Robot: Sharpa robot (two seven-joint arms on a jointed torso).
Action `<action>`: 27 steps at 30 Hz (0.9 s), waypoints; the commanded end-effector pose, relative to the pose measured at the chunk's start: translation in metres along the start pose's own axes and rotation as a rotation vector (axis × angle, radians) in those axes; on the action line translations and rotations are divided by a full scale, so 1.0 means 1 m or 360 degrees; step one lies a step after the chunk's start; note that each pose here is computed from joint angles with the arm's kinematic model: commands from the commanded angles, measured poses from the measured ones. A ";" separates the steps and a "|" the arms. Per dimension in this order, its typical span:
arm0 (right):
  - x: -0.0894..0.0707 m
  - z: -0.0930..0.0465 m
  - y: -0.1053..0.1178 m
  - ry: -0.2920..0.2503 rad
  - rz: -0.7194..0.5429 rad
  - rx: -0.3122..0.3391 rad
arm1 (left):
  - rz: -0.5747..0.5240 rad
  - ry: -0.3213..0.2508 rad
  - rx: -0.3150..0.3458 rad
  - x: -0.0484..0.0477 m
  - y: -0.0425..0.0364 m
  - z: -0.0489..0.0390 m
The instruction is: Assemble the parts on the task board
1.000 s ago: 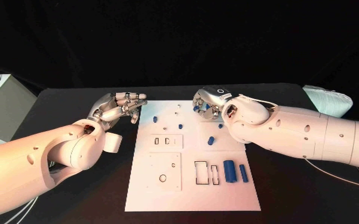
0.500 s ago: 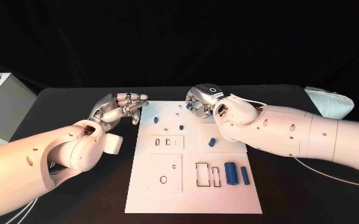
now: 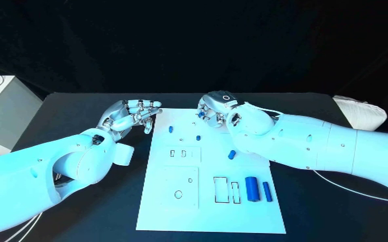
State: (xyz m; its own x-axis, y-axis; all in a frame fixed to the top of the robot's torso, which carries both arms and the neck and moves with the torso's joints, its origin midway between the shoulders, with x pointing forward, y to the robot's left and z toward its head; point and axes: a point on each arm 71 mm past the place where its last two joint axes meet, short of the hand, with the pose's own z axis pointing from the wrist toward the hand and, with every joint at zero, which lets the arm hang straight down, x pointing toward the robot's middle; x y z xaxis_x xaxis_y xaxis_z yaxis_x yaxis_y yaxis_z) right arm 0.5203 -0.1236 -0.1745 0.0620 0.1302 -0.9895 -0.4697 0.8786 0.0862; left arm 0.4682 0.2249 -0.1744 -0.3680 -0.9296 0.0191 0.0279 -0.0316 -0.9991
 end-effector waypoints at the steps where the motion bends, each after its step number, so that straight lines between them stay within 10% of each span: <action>1: -0.001 0.002 0.002 -0.0029 -0.0013 -0.0009 | -0.0008 0.0038 0.0013 0.0030 -0.0018 0.0010; 27: 0.001 0.011 0.009 -0.0013 -0.0054 -0.0020 | -0.0004 0.0039 0.0011 0.0025 -0.0030 0.0015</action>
State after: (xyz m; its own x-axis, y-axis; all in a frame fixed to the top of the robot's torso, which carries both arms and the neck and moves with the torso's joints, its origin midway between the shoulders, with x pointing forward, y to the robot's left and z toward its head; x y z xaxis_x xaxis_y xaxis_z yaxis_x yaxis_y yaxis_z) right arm 0.5260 -0.1126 -0.1729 0.0841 0.1285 -0.9881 -0.4716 0.8787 0.0741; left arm 0.4691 0.2246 -0.1730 -0.3708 -0.9285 0.0174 0.0278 -0.0298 -0.9992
